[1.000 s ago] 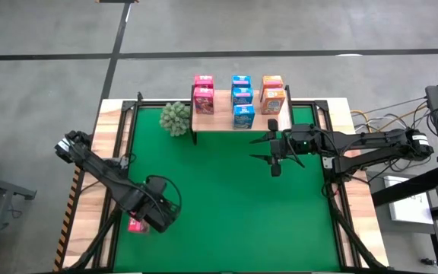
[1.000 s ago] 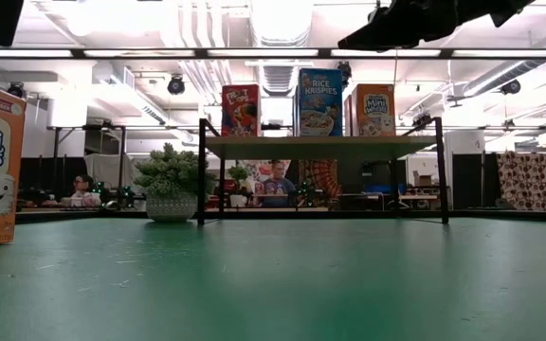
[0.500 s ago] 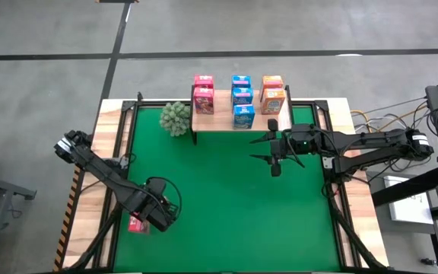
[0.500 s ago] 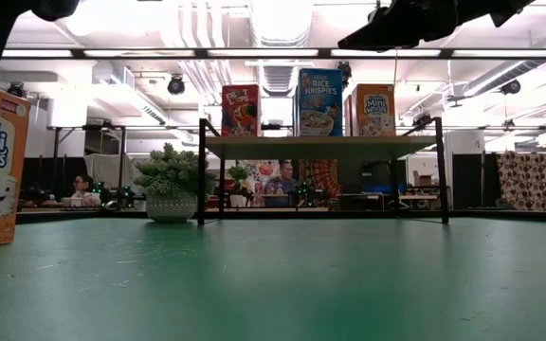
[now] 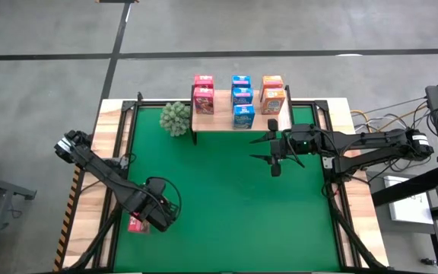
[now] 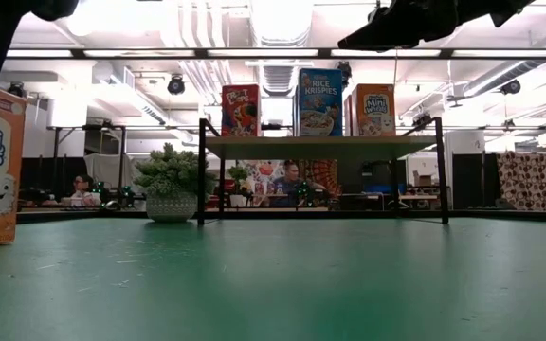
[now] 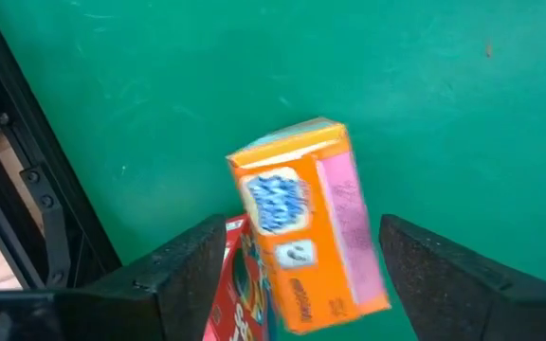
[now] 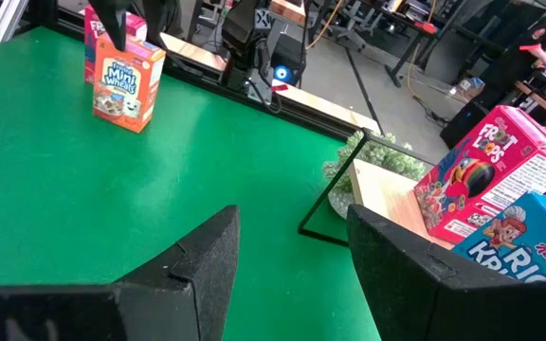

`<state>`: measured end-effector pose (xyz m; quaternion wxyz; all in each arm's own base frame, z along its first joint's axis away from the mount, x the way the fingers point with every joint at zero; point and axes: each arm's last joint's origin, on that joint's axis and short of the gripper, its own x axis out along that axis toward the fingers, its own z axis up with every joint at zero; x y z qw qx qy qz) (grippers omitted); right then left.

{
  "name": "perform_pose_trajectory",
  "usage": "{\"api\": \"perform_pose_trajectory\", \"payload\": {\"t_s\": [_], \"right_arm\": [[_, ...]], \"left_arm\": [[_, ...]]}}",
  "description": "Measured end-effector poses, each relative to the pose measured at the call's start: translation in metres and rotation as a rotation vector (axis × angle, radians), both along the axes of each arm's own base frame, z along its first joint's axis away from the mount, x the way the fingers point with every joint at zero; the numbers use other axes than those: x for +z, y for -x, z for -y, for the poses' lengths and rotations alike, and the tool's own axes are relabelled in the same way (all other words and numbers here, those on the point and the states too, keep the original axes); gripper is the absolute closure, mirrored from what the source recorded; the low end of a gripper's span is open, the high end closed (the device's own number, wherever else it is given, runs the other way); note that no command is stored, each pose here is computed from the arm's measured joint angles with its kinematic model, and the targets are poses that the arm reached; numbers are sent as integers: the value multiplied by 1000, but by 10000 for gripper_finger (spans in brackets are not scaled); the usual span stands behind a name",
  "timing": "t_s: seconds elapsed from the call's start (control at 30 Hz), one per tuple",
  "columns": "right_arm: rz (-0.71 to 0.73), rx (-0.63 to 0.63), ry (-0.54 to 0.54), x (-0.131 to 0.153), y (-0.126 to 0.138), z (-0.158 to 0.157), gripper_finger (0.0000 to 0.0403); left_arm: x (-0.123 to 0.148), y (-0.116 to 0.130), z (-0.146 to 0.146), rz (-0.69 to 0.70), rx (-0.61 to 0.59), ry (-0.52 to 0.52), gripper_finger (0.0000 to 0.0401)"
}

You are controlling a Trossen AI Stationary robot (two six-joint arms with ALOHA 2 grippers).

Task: Stack cereal on shelf
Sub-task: Put the orange cereal box on the shelf aligned with the other orange cereal box

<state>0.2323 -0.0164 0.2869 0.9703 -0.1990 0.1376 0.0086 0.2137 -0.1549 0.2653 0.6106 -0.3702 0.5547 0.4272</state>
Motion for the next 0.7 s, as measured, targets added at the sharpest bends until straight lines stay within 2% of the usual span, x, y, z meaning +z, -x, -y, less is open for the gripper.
{"api": "perform_pose_trajectory", "payload": {"t_s": [0.7], "right_arm": [[0, 0, 0, 0, 0, 0, 218]], "left_arm": [[-21, 0, 0, 10, -24, 20, 159]]}}
